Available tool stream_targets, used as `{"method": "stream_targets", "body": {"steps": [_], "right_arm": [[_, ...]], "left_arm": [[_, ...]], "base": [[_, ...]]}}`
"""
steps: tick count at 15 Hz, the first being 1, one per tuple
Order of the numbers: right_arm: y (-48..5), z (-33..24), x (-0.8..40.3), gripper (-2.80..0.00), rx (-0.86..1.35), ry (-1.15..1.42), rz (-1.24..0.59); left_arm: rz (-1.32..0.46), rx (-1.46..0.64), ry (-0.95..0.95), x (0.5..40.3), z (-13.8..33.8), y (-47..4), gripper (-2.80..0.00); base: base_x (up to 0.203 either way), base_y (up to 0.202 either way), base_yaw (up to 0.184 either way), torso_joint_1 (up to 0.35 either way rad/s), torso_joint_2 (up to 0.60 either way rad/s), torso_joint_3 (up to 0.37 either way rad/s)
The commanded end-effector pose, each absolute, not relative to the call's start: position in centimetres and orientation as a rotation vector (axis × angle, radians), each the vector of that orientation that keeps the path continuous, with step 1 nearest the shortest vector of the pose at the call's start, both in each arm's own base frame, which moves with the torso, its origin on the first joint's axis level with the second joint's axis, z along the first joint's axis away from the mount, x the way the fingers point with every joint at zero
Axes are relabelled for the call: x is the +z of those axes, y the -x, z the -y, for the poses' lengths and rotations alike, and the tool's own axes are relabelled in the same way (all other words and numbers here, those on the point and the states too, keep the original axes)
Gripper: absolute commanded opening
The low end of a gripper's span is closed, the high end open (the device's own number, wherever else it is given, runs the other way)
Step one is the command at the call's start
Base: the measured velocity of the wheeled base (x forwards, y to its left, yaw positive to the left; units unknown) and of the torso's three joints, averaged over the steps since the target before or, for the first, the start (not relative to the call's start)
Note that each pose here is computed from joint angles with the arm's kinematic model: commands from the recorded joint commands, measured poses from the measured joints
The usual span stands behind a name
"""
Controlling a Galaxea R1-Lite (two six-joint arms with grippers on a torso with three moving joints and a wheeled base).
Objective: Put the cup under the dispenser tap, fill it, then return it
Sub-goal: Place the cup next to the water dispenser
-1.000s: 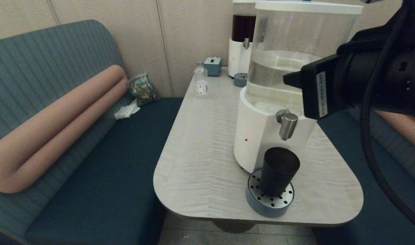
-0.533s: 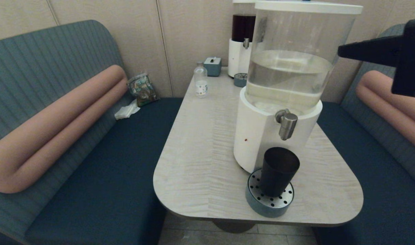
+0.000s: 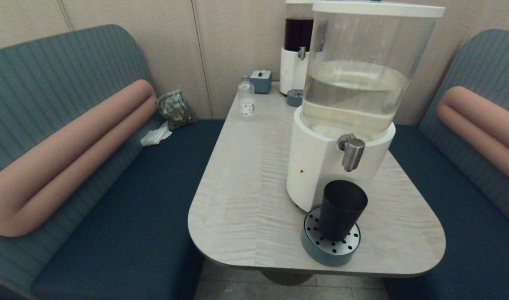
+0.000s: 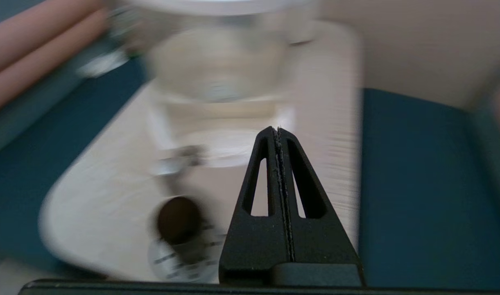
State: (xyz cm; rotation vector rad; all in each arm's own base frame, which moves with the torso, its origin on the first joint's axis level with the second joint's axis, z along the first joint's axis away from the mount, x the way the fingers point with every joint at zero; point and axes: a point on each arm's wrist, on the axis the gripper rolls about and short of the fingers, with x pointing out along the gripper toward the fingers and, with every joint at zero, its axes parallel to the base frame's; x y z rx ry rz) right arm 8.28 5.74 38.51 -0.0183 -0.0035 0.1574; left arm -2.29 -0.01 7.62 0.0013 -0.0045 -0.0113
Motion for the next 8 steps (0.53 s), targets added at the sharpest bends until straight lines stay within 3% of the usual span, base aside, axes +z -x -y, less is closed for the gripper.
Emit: {"method": "stream_targets", "body": {"steps": [1,4,8], "right_arm": [[-6.6,-3.3,38.7,-2.80,0.060,-0.010,0.048],[-3.5,-0.2,38.1,-2.80,-0.141,-0.013,0.115],[4.1,1.6,33.8,-2.80,-0.206,0.035,0.222]], "left_arm": [[0.003,-0.011,-0.002,7.6,0.0,2.3,-2.80],[0.003,-0.011,-0.002,7.6,0.0,2.3,-2.80],[0.003,-0.012,-0.002,7.6,0.0,2.3,-2.80]], "base": [[0.000,0.000,0.000,0.000,0.00,0.000],[0.000,0.000,0.000,0.000,0.00,0.000],[0.000,0.000,0.000,0.000,0.00,0.000]]}}
